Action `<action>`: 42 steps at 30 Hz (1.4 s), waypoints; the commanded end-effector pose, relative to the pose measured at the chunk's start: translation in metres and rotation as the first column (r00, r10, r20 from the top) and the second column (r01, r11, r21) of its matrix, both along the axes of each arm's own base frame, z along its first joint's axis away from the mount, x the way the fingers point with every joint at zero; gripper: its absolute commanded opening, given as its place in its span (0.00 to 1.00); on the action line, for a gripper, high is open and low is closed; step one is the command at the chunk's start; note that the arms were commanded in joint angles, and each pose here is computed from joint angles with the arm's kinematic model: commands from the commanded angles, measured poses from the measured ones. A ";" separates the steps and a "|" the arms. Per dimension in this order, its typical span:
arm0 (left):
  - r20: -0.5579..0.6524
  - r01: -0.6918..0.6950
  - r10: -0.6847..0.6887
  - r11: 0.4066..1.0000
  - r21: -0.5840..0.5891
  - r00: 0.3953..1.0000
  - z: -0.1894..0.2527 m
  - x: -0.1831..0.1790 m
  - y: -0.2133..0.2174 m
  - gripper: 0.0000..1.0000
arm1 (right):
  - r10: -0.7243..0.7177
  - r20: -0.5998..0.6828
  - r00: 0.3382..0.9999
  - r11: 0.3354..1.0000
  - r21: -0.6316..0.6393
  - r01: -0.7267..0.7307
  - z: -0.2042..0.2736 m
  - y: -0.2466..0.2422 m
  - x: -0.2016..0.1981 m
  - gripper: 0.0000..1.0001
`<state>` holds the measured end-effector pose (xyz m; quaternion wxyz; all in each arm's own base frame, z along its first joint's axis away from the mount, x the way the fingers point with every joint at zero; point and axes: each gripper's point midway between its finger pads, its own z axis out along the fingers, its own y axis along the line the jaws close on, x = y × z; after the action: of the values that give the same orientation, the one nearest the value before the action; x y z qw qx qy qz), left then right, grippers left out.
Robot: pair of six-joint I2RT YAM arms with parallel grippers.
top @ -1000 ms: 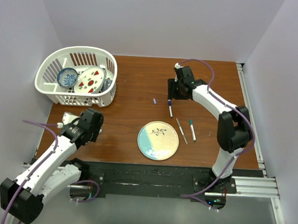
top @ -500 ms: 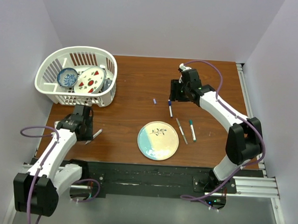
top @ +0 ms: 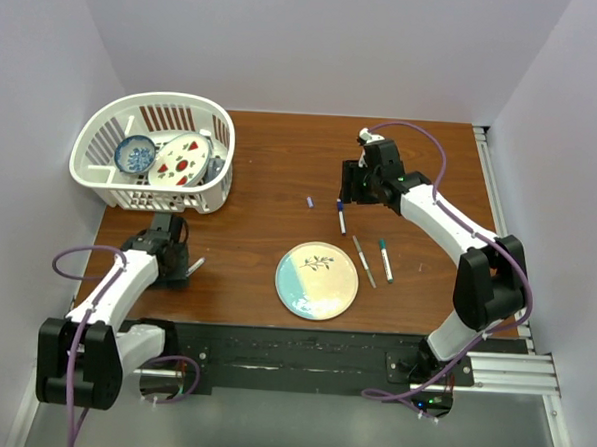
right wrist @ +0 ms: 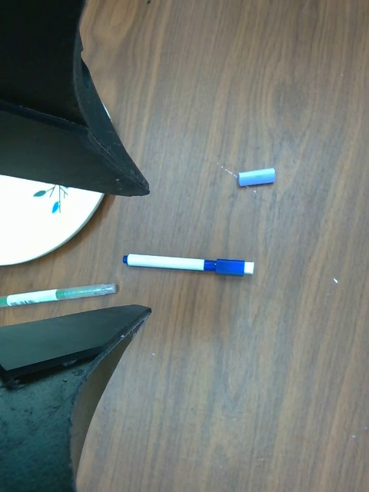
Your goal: Insert the pens into the pen caps
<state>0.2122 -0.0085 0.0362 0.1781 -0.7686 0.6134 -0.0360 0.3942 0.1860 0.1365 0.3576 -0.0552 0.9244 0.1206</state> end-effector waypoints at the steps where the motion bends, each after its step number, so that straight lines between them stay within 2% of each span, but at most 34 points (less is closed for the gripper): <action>1: -0.013 -0.053 0.054 0.998 0.012 0.998 -0.007 0.003 0.010 0.59 | 0.024 0.063 0.998 0.999 0.030 -0.026 0.021 0.005 0.004 0.63; 3: -0.046 -0.063 0.063 0.998 0.016 0.997 -0.009 0.002 0.012 0.55 | 0.026 0.065 0.998 0.999 0.026 -0.028 0.022 0.004 0.005 0.63; 10: -0.112 -0.041 0.042 0.999 0.014 0.993 -0.019 0.001 0.012 0.53 | 0.026 0.071 0.997 0.999 0.026 -0.028 0.024 0.005 0.006 0.63; 13: -0.148 -0.023 0.026 1.000 0.021 0.989 -0.022 -0.003 0.012 0.46 | 0.027 0.072 0.997 0.999 0.025 -0.029 0.024 0.004 0.007 0.63; 15: -0.175 -0.019 0.023 0.999 0.028 0.984 -0.024 -0.006 0.013 0.27 | 0.032 0.072 0.997 0.999 0.028 -0.034 0.025 0.005 0.006 0.63; 17: -0.209 -0.010 0.016 1.000 0.029 0.978 -0.026 -0.014 0.013 0.13 | 0.028 0.075 0.997 0.999 0.032 -0.031 0.028 0.005 0.005 0.63; 19: -0.222 0.006 0.000 1.000 0.028 0.975 -0.028 -0.017 0.012 0.07 | 0.026 0.086 0.996 0.999 0.042 -0.030 0.034 0.005 0.003 0.63; 20: -0.224 0.014 -0.008 1.000 0.026 0.975 -0.029 -0.019 0.012 0.01 | 0.027 0.090 0.996 0.998 0.048 -0.031 0.036 0.005 0.002 0.63; 25: -0.186 0.121 -0.108 0.991 0.061 0.976 -0.018 -0.013 0.015 0.00 | 0.081 0.094 0.992 0.980 0.172 -0.096 0.050 0.023 -0.015 0.63; 27: -0.105 0.191 -0.182 0.979 0.077 0.978 -0.006 0.003 0.011 0.00 | 0.105 0.095 0.990 0.964 0.234 -0.125 0.053 0.030 -0.027 0.63; 28: -0.087 0.253 -0.245 0.963 0.092 0.966 -0.002 0.007 0.008 0.00 | 0.125 0.106 0.986 0.941 0.304 -0.152 0.060 0.041 -0.032 0.63; 30: 0.024 0.338 -0.344 0.932 0.134 0.939 0.014 0.027 -0.005 0.00 | 0.137 0.110 0.985 0.918 0.358 -0.167 0.062 0.047 -0.044 0.63; 32: 0.094 0.477 -0.498 0.861 0.178 0.862 0.026 0.038 -0.027 0.00 | 0.153 0.110 0.982 0.888 0.421 -0.186 0.065 0.061 -0.054 0.62; 34: 0.194 0.588 -0.633 0.771 0.244 0.750 0.042 0.055 -0.054 0.00 | 0.165 0.116 0.980 0.866 0.459 -0.200 0.071 0.071 -0.061 0.62; 37: 0.284 0.682 -0.738 0.674 0.283 0.612 0.055 0.063 -0.086 0.00 | 0.203 0.106 0.973 0.846 0.481 -0.229 0.075 0.091 -0.073 0.62; 38: 0.314 0.734 -0.782 0.618 0.281 0.539 0.056 0.060 -0.103 0.00 | 0.226 0.109 0.968 0.837 0.487 -0.250 0.076 0.101 -0.080 0.61; 40: 0.395 0.763 -0.832 0.532 0.368 0.389 0.075 0.072 -0.125 0.00 | 0.235 0.122 0.964 0.811 0.522 -0.264 0.082 0.114 -0.084 0.62; 41: 0.452 0.821 -0.851 0.448 0.355 0.269 0.077 0.062 -0.148 0.00 | 0.257 0.119 0.959 0.797 0.535 -0.280 0.080 0.123 -0.092 0.62; 42: 0.524 0.793 -0.844 0.397 0.462 0.117 0.103 0.073 -0.163 0.00 | 0.263 0.139 0.955 0.776 0.557 -0.295 0.086 0.131 -0.093 0.62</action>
<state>0.2646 -0.1087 0.0810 0.2903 -0.4170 0.8333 -0.2177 0.3120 0.2838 0.1946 0.3528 -0.0795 0.8559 0.3696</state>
